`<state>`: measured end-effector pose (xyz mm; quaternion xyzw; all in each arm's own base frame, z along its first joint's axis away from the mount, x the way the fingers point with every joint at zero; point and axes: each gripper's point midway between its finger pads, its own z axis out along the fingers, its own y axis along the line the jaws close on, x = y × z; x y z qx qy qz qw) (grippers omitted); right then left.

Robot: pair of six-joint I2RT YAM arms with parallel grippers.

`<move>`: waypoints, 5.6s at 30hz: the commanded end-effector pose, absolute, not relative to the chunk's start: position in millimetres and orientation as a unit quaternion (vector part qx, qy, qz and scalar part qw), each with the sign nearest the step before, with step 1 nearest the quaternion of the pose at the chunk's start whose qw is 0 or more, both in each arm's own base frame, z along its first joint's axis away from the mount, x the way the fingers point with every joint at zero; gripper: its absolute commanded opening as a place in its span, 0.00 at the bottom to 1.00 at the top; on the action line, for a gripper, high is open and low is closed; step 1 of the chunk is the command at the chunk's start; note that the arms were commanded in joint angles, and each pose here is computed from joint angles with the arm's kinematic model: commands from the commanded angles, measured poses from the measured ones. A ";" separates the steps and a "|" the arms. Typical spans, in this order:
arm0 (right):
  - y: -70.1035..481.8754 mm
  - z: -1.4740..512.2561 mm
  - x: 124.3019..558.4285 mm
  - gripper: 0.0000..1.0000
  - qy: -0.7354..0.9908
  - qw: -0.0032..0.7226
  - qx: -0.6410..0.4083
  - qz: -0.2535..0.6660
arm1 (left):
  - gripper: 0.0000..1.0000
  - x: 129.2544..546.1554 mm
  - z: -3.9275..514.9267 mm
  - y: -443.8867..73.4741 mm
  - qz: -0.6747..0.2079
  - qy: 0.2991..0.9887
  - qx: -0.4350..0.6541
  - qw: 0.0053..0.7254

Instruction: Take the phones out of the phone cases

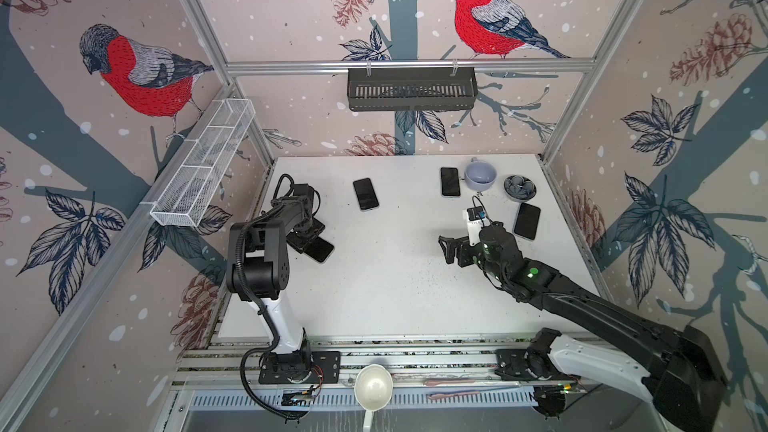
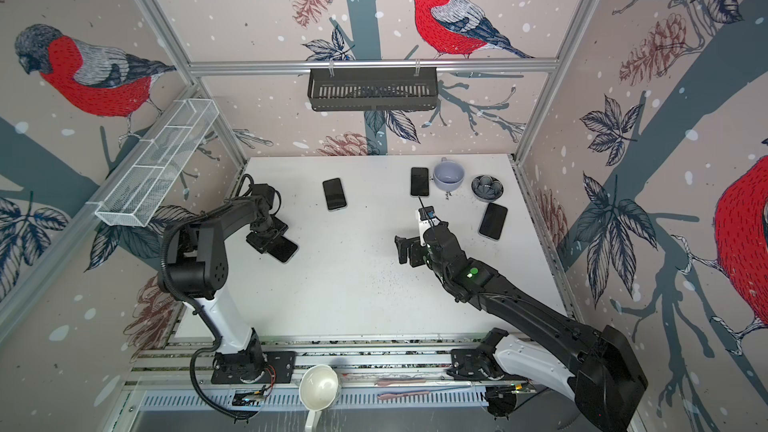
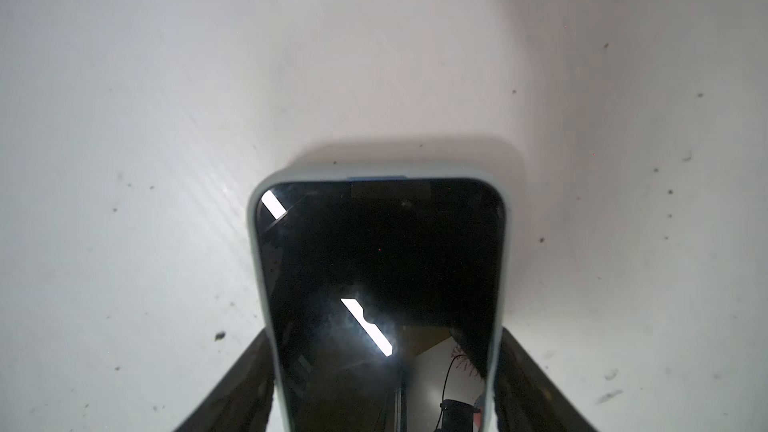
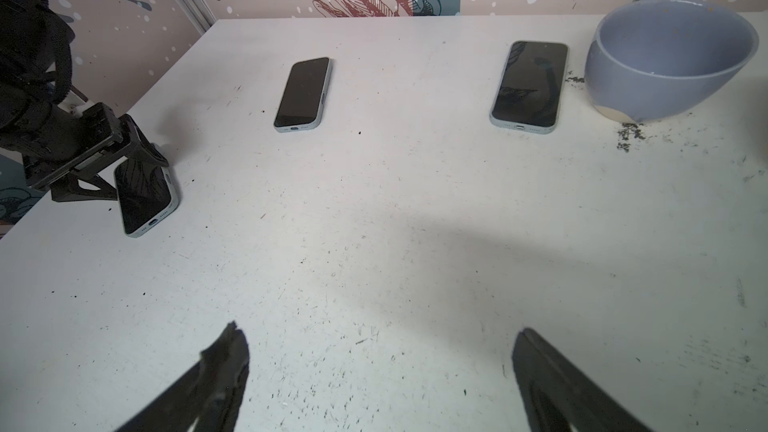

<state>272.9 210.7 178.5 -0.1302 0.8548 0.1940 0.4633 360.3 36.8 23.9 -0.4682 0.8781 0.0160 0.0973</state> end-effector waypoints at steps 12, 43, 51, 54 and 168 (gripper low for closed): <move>244.5 173.6 280.3 0.99 0.850 0.443 -0.149 0.243 | 0.56 355.2 51.9 32.8 -0.013 0.891 -0.428 0.151; 367.1 185.6 275.3 0.91 0.716 0.384 -0.412 0.413 | 0.49 369.7 252.1 -160.8 -0.049 0.853 -0.096 0.511; 382.1 195.5 287.8 0.80 0.705 0.359 -0.402 0.462 | 0.51 353.5 261.3 -174.2 -0.102 0.830 -0.091 0.540; 386.5 197.9 291.9 0.77 0.703 0.358 -0.396 0.471 | 0.51 349.5 266.4 -180.3 -0.115 0.826 -0.088 0.545; 281.8 217.9 234.4 0.01 0.532 0.477 -0.556 0.425 | 0.00 225.0 313.5 -298.8 -0.450 0.627 0.496 0.398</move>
